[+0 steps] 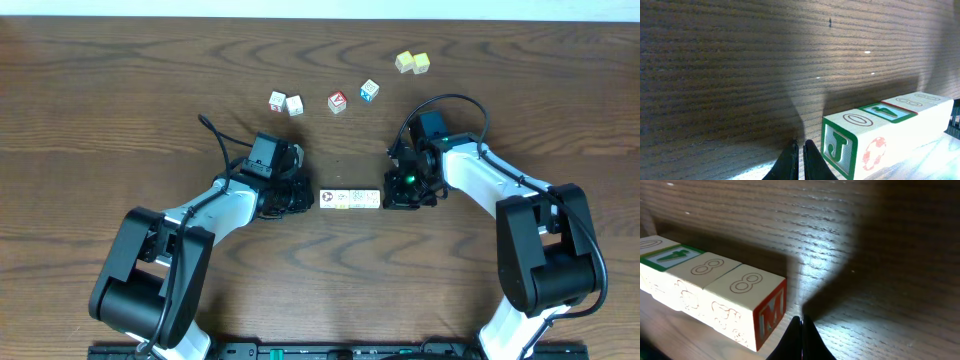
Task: Lift 4 blocks
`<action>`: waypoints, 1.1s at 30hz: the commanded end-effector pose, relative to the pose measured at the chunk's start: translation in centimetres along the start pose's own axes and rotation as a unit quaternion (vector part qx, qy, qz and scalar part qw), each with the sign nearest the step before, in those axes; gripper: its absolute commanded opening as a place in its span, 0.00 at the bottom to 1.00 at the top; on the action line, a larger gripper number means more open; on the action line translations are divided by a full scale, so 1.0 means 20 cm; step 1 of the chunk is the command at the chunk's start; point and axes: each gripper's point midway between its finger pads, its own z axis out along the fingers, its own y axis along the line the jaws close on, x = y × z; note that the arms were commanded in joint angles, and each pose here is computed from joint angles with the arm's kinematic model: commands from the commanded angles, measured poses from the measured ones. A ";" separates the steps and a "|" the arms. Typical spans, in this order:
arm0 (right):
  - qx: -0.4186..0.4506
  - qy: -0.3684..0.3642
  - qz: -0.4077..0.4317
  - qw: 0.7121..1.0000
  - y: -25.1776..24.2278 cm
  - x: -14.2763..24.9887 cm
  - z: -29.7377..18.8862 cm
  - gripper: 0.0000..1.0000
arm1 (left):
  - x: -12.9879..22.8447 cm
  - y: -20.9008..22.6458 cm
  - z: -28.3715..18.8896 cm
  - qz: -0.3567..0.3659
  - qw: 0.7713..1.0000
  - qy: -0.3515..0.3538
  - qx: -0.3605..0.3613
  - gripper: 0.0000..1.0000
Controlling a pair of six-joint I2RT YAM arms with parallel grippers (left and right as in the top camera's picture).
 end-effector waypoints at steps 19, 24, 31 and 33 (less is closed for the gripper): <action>0.021 -0.020 -0.020 0.999 0.07 -0.06 -0.05 0.01 | 0.01 0.02 0.01 0.014 1.000 0.002 -0.010 0.07; 0.021 -0.019 -0.027 0.999 0.10 -0.07 -0.06 0.01 | 0.00 0.03 0.01 0.014 1.000 0.000 -0.014 0.07; 0.041 -0.020 -0.022 0.999 0.08 -0.07 -0.06 0.01 | 0.01 0.04 0.01 0.012 1.000 0.001 -0.020 0.07; 0.041 -0.020 -0.022 0.999 0.08 -0.07 -0.06 0.01 | 0.01 0.04 0.01 0.012 1.000 0.001 -0.020 0.07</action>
